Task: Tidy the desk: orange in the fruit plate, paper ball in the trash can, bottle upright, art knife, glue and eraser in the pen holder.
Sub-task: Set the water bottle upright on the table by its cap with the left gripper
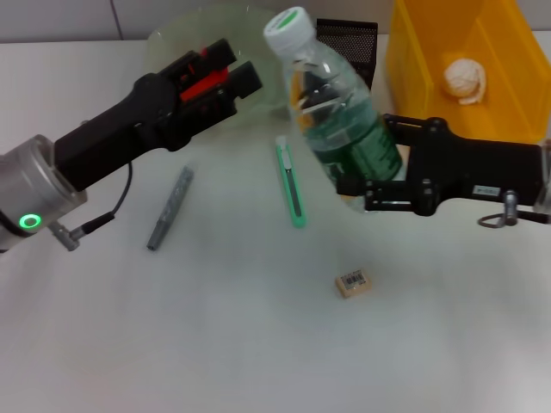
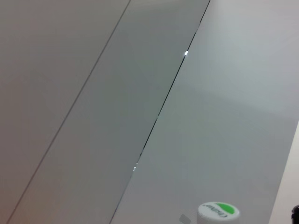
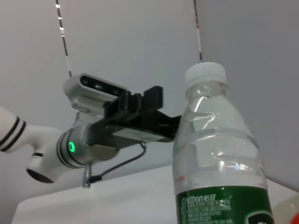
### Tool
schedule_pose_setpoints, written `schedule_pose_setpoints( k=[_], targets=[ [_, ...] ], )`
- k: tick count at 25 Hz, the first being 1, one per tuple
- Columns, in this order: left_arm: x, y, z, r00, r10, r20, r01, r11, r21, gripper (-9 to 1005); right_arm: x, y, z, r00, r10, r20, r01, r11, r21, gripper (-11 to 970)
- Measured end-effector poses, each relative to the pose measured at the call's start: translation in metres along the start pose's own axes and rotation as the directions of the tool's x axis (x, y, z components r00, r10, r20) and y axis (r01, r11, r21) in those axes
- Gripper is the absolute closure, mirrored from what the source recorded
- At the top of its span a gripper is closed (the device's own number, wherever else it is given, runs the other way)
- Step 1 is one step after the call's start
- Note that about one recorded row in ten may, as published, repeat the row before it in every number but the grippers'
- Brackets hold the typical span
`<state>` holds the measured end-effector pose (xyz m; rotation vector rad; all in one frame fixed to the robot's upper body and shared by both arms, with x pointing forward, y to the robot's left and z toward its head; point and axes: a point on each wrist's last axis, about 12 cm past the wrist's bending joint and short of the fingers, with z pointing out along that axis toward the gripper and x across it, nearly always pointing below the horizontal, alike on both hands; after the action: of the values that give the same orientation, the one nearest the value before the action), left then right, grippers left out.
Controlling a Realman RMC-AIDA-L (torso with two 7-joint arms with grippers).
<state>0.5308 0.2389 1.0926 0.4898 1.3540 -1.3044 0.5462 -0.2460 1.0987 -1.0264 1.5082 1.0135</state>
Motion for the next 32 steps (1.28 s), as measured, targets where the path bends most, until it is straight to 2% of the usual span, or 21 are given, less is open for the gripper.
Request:
schedule_pose_setpoints(
  k=[16,29,32],
  targets=[
    [0.002,-0.002,0.015,1.0,0.006,0.025,-0.007,1.0,0.029,212,0.003,0.0,0.03,1.0,-0.003,0.005,0.003,0.999,-0.044,201],
    [0.004,-0.004,0.016,0.999,0.015,0.037,-0.016,0.999,0.032,213,0.003,0.0,0.035,1.0,-0.002,0.004,0.002,0.999,-0.047,200],
    [0.004,-0.004,0.017,0.999,0.02,0.038,-0.022,0.999,0.033,263,0.003,0.0,0.035,1.0,-0.004,0.004,0.004,0.999,-0.048,200]
  ],
)
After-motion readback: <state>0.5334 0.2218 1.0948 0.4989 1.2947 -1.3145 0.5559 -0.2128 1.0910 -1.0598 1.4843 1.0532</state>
